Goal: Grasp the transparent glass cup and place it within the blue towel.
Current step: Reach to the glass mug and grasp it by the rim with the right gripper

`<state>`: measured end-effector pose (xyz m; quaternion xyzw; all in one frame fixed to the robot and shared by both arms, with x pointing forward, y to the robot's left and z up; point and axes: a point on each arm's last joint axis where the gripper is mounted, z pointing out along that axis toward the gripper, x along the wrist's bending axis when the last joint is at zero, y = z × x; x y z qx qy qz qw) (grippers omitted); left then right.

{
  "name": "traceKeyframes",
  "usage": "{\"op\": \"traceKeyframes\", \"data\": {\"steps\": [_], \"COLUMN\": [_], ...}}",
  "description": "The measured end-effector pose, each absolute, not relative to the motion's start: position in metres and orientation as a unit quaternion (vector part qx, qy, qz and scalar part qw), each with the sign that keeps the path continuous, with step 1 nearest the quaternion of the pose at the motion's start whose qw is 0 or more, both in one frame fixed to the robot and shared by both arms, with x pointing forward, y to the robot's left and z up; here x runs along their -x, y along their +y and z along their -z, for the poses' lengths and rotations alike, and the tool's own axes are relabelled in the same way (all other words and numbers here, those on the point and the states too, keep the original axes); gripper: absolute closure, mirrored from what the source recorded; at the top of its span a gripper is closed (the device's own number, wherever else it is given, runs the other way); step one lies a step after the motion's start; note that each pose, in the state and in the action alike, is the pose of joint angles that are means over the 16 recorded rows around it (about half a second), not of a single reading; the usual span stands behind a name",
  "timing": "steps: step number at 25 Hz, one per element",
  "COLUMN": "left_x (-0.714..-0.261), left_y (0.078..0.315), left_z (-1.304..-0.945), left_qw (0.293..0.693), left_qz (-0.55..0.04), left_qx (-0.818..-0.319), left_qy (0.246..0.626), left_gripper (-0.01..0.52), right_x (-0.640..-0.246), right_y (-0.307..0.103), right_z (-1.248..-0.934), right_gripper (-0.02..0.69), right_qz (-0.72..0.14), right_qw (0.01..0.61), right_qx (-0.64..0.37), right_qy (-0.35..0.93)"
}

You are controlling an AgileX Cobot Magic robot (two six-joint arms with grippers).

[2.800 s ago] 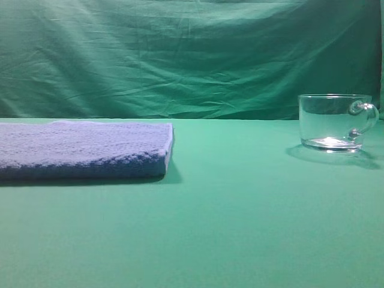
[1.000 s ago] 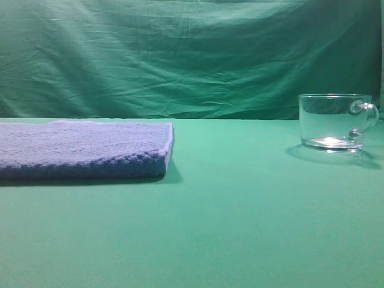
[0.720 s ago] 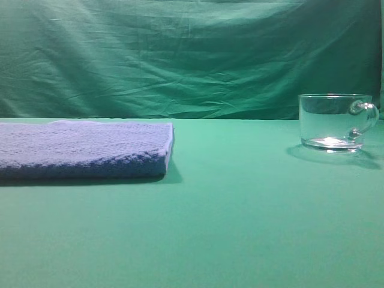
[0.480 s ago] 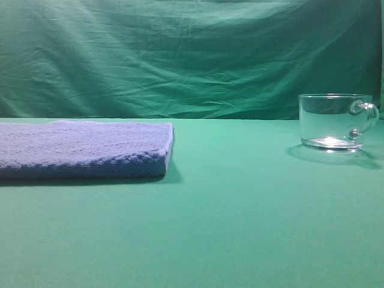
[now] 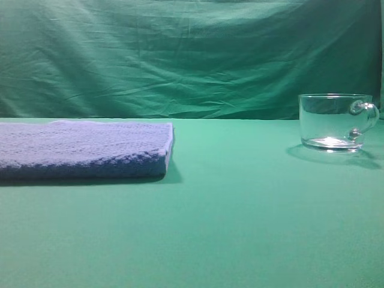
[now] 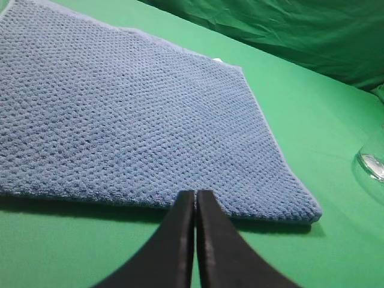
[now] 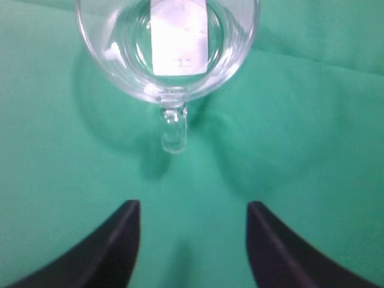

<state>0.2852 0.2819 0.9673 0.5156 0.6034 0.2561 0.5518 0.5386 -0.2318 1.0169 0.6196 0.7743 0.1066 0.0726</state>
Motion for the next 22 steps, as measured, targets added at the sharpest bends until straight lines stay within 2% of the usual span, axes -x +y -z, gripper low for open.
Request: {"op": "traceKeyframes", "data": {"steps": [4, 8, 11, 16, 22], "left_x": [-0.285, -0.285, -0.285, -0.285, -0.285], "left_y": [0.282, 0.282, 0.282, 0.282, 0.282], "left_z": [-0.967, -0.967, -0.967, -0.967, -0.967], "left_qw": [0.552, 0.552, 0.552, 0.552, 0.552], "left_qz": [-0.256, -0.256, -0.256, -0.256, -0.256], "left_qx": [-0.516, -0.516, -0.516, -0.516, -0.516], "left_qy": [0.603, 0.603, 0.603, 0.603, 0.603], "left_gripper": [0.514, 0.514, 0.514, 0.514, 0.514], "right_x": [-0.554, -0.566, -0.572, -0.579, -0.584], "right_y": [-0.227, -0.224, -0.222, -0.22, -0.219], "right_z": [-1.001, -0.987, -0.978, -0.968, -0.964], "right_gripper": [0.148, 0.141, 0.189, 0.331, 0.468], "right_qz": [-0.109, -0.118, -0.125, -0.133, -0.14], "right_qw": [0.066, 0.066, 0.068, 0.076, 0.084], "right_qx": [-0.619, -0.616, -0.615, -0.607, -0.595], "right_qy": [0.775, 0.776, 0.776, 0.78, 0.787]}}
